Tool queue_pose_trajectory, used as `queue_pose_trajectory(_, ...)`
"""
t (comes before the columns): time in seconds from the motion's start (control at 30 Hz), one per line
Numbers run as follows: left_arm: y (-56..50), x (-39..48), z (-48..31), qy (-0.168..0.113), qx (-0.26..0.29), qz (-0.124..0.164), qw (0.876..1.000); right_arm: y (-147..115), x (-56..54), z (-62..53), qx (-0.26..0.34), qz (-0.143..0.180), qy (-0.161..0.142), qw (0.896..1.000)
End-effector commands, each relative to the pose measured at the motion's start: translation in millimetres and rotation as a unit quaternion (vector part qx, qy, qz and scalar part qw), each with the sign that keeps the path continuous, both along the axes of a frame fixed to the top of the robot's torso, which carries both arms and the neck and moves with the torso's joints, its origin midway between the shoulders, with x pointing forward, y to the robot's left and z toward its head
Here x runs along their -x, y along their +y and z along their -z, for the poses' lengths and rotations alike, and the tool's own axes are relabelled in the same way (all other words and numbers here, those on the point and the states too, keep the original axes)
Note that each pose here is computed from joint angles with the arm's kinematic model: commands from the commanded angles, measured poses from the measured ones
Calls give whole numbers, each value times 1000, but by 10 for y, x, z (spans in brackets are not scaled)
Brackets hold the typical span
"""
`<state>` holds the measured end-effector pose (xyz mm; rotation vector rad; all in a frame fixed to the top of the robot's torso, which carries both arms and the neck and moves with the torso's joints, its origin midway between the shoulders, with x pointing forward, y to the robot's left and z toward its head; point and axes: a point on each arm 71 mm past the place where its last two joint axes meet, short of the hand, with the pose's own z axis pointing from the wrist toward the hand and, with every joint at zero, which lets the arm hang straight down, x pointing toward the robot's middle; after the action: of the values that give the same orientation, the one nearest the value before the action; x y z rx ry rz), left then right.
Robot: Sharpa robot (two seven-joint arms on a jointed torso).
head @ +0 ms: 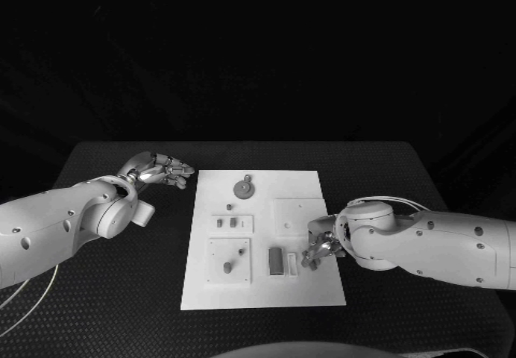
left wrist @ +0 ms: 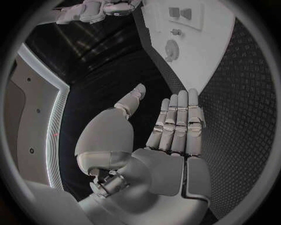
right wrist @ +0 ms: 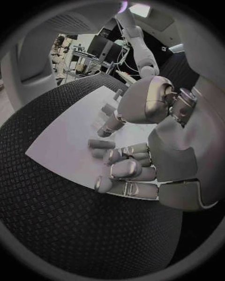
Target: Assemble the parts on the task board
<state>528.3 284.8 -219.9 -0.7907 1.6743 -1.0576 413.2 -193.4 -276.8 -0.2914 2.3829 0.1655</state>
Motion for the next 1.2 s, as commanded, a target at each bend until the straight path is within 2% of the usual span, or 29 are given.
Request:
queue_pose_trajectory(0.03, -24, 2, -10, -2, 4, 4, 1000, -55, -15, 54, 85, -35, -34, 995)
queue_pose_trajectory(0.23, -24, 5, -13, -3, 3, 4, 1000, -8, -33, 61, 109, -55, -50, 991)
queue_pose_trajectory(0.53, -24, 7, -13, -3, 3, 5, 1000, -32, -12, 113, 104, -48, -31, 993)
queue_pose_trajectory(0.67, -22, 6, -13, -3, 2, 5, 1000, -33, 17, 137, 77, -31, 0, 997)
queue_pose_trajectory(0.77, -22, 5, -12, -3, 2, 4, 1000, -29, 25, 143, 60, -22, 10, 998)
queue_pose_trajectory(1.03, -28, 3, -10, -2, 2, 5, 1000, -96, 11, 137, 19, 11, 11, 1000)
queue_pose_trajectory(1.2, -20, 4, -9, -2, 2, 4, 1000, -217, 4, 106, -35, 64, 5, 997)
